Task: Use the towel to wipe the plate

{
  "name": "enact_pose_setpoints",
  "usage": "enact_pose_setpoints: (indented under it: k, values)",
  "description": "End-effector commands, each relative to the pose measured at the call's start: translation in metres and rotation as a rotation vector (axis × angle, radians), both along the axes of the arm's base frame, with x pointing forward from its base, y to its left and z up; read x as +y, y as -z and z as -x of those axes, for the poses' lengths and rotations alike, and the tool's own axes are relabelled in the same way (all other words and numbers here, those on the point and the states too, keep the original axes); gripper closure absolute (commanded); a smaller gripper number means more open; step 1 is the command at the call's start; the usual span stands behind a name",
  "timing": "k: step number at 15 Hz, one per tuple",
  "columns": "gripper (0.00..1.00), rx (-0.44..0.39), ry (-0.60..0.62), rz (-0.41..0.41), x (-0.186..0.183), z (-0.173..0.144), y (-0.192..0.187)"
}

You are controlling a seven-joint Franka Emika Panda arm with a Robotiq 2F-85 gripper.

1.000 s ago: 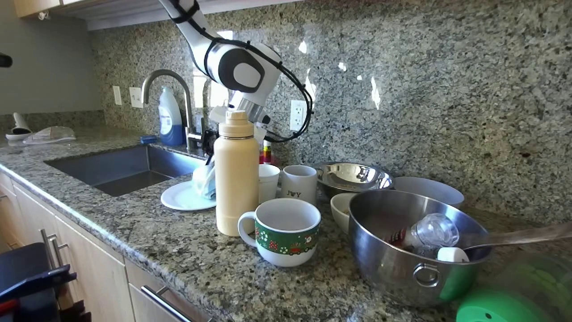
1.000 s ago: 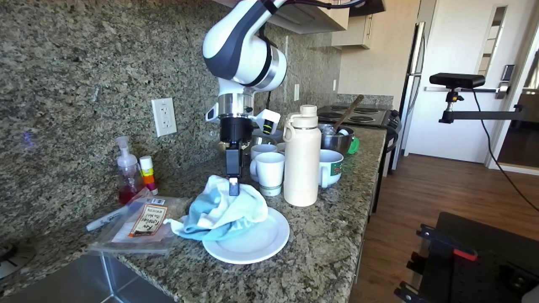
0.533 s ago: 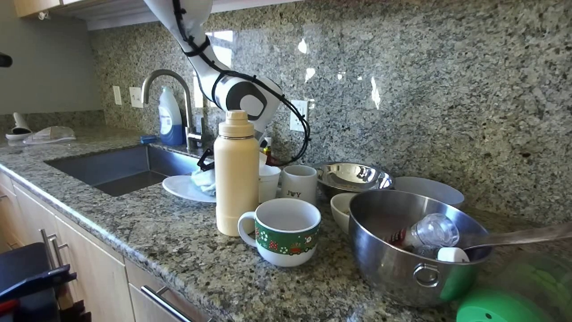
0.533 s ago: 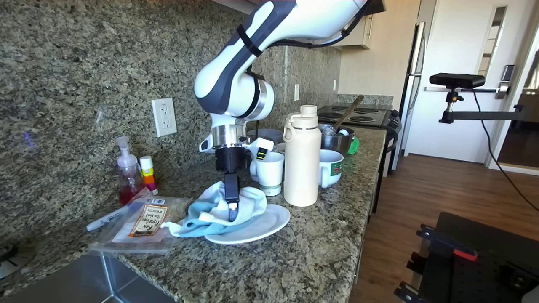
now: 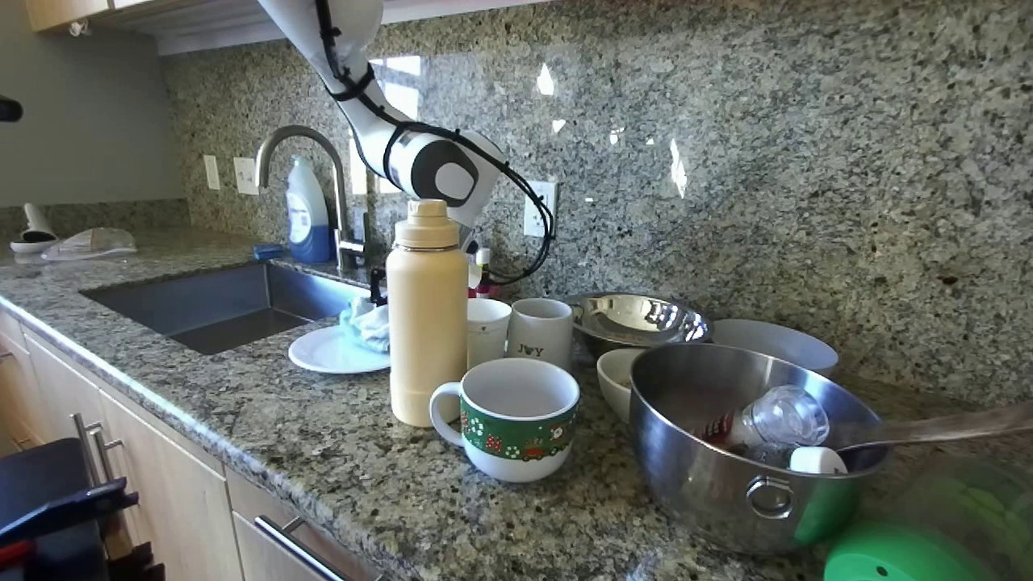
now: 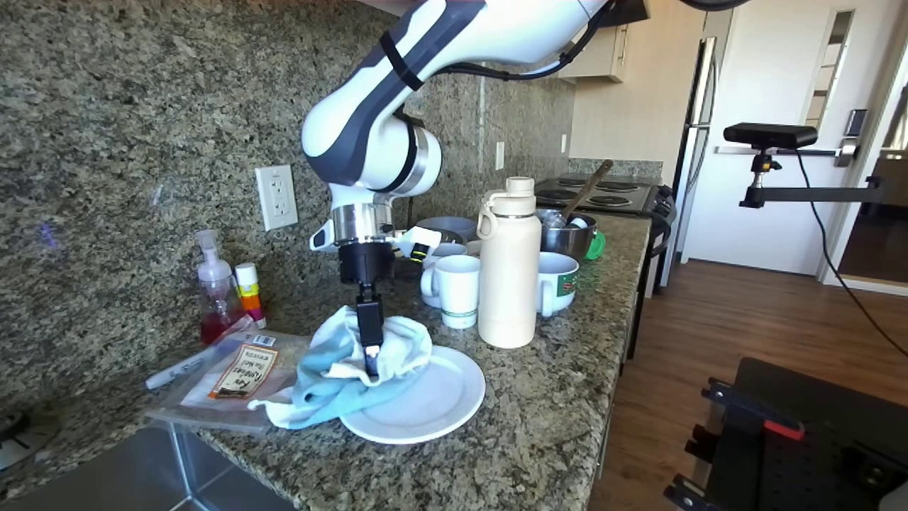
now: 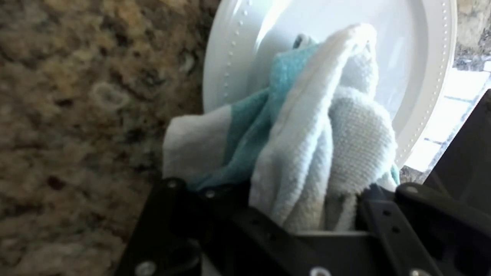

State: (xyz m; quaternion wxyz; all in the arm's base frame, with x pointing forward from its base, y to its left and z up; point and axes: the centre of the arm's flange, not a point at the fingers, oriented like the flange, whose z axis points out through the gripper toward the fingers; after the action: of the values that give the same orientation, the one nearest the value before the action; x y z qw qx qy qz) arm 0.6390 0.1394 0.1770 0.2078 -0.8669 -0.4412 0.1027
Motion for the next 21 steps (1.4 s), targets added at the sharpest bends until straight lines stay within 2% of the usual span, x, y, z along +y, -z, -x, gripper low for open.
enact_pose_setpoints:
  k: [1,2,5,9,18,21]
  values:
    - [0.97,0.016,-0.031,0.003,0.018,-0.001,-0.012]
    - [1.0,0.03,-0.043,-0.013,0.024,0.001,-0.013]
    - [0.98,0.072,-0.056,-0.04,0.037,0.01,-0.017]
    - [0.98,0.095,-0.035,-0.037,0.049,0.022,-0.021]
    - [0.98,0.267,0.164,0.053,0.038,0.051,-0.005]
    - [0.98,0.258,0.249,0.099,0.029,0.057,-0.005]
